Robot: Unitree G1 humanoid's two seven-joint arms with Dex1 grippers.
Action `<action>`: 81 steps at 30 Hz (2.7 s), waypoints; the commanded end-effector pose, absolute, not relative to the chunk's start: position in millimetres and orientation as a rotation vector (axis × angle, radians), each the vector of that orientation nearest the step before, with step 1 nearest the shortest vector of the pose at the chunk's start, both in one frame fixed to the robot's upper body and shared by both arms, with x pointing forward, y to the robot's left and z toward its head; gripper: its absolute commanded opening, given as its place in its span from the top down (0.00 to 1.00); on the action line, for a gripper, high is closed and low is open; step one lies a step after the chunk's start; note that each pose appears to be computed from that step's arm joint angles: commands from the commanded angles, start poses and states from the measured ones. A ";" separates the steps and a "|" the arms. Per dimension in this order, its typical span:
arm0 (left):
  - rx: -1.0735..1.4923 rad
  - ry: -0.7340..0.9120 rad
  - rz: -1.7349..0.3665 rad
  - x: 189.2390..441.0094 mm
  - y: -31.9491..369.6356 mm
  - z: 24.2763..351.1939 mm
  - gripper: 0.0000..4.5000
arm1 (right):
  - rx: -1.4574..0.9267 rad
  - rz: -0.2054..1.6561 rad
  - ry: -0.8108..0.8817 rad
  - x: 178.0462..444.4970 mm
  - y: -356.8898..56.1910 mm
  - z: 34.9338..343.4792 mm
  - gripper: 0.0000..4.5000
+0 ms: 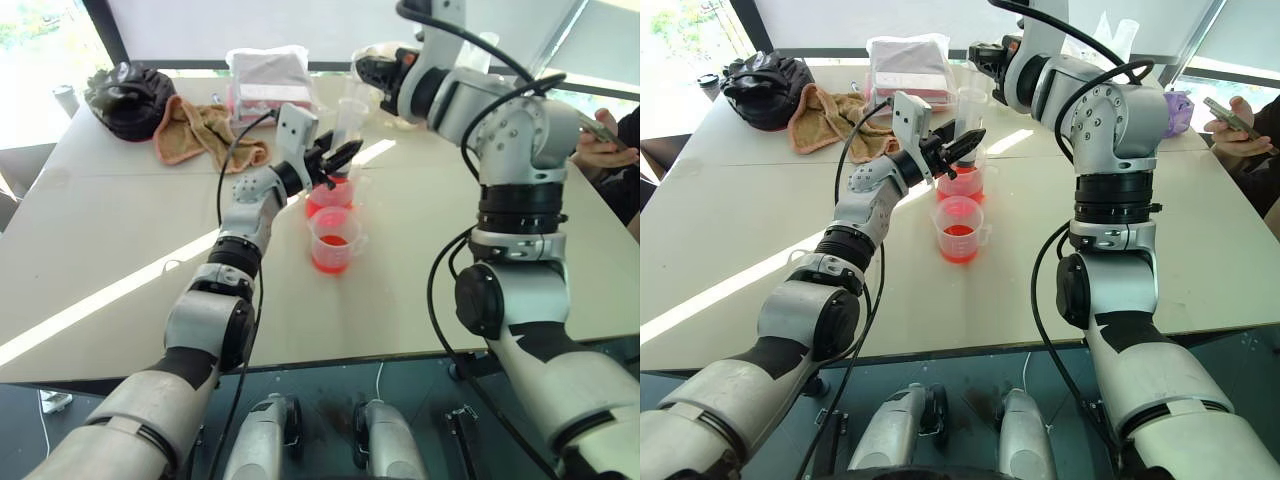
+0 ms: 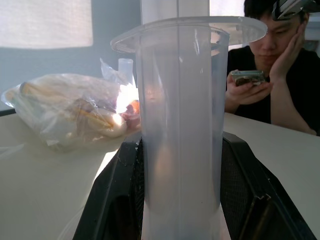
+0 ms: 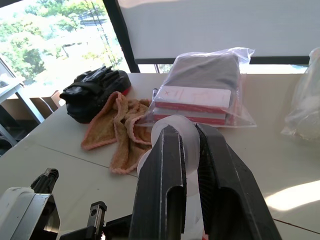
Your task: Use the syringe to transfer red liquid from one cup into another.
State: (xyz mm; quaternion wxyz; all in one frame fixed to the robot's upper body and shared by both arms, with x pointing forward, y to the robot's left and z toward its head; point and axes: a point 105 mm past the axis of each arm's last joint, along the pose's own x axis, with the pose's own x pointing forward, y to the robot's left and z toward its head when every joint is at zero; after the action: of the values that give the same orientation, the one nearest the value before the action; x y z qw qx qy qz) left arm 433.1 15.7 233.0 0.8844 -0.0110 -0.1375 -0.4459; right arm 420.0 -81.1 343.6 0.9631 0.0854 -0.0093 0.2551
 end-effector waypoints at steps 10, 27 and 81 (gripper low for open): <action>0.022 -0.230 -0.977 428.4 3.8 214.6 0.69 | 0.135 0.588 -0.123 393.0 -82.3 382.9 0.23; -0.001 -0.298 -0.926 432.4 11.5 231.8 0.69 | 0.030 0.824 -0.074 329.1 -113.9 371.6 0.23; 0.047 -0.374 -1.274 343.1 30.5 237.0 0.69 | 0.142 0.960 -0.076 285.4 -111.7 345.7 0.23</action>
State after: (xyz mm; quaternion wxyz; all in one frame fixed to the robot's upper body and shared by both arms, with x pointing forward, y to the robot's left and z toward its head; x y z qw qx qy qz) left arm 347.1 32.0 226.6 0.7932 0.0104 -0.1487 -0.5904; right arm 288.9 -113.5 335.8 0.8854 0.0670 -0.0102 0.4599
